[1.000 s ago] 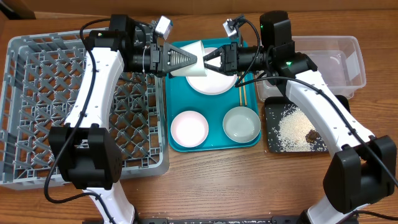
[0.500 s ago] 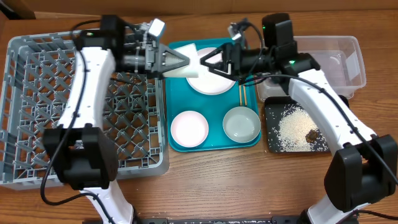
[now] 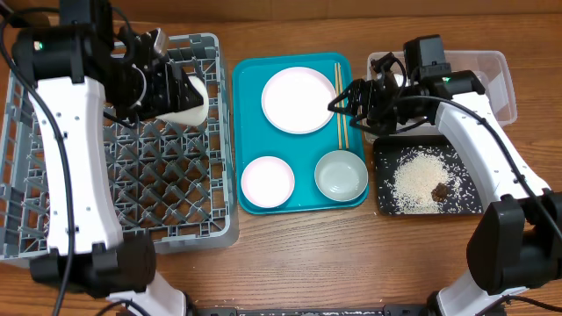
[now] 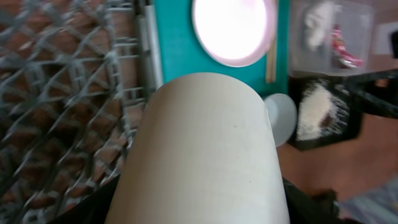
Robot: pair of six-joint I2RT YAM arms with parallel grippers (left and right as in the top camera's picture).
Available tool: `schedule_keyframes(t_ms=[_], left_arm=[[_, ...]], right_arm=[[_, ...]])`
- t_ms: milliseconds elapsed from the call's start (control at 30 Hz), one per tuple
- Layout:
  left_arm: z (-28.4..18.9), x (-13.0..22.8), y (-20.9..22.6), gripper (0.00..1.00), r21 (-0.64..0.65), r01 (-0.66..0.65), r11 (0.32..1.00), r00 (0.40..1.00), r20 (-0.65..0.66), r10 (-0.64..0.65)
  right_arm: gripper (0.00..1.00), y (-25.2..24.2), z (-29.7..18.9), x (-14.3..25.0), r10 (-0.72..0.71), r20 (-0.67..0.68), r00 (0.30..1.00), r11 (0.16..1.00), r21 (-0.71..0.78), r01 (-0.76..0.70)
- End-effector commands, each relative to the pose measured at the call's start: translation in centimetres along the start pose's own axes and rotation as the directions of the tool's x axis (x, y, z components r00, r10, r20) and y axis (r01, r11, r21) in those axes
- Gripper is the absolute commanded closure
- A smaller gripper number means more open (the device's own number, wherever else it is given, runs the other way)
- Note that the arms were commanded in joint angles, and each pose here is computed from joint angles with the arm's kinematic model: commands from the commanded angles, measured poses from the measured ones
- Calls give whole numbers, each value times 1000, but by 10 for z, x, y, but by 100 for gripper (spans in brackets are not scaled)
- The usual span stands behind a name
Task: Sort waste into correct bins and load items into the dishwasher
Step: 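Lower the white cup into the dish rack with the left gripper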
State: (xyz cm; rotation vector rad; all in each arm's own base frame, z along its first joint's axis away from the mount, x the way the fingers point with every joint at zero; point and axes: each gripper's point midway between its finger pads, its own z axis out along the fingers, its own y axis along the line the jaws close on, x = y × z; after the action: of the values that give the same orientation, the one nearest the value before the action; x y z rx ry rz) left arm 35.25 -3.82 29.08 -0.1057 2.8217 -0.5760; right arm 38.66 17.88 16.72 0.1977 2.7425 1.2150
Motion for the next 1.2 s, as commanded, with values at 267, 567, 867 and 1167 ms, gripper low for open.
schedule_keyframes(t_ms=[267, 567, 867, 1167], left_arm=[[12, 91, 21, 44, -290, 117, 950, 983, -102, -152], [55, 155, 49, 42, -347, 118, 931, 932, -284, -224], [89, 170, 79, 41, -435, 99, 895, 922, -299, -248], [116, 162, 85, 39, -408, 105, 907, 940, -257, -225]], right_arm=[[17, -32, -2, 1, -30, 13, 999, 984, 173, 27], [15, -38, -3, 1, -33, 16, 999, 978, 208, 29], [15, -40, -3, 4, -24, 8, 1000, 976, 215, 22], [15, -41, -4, 6, -17, 2, 1000, 976, 219, 16]])
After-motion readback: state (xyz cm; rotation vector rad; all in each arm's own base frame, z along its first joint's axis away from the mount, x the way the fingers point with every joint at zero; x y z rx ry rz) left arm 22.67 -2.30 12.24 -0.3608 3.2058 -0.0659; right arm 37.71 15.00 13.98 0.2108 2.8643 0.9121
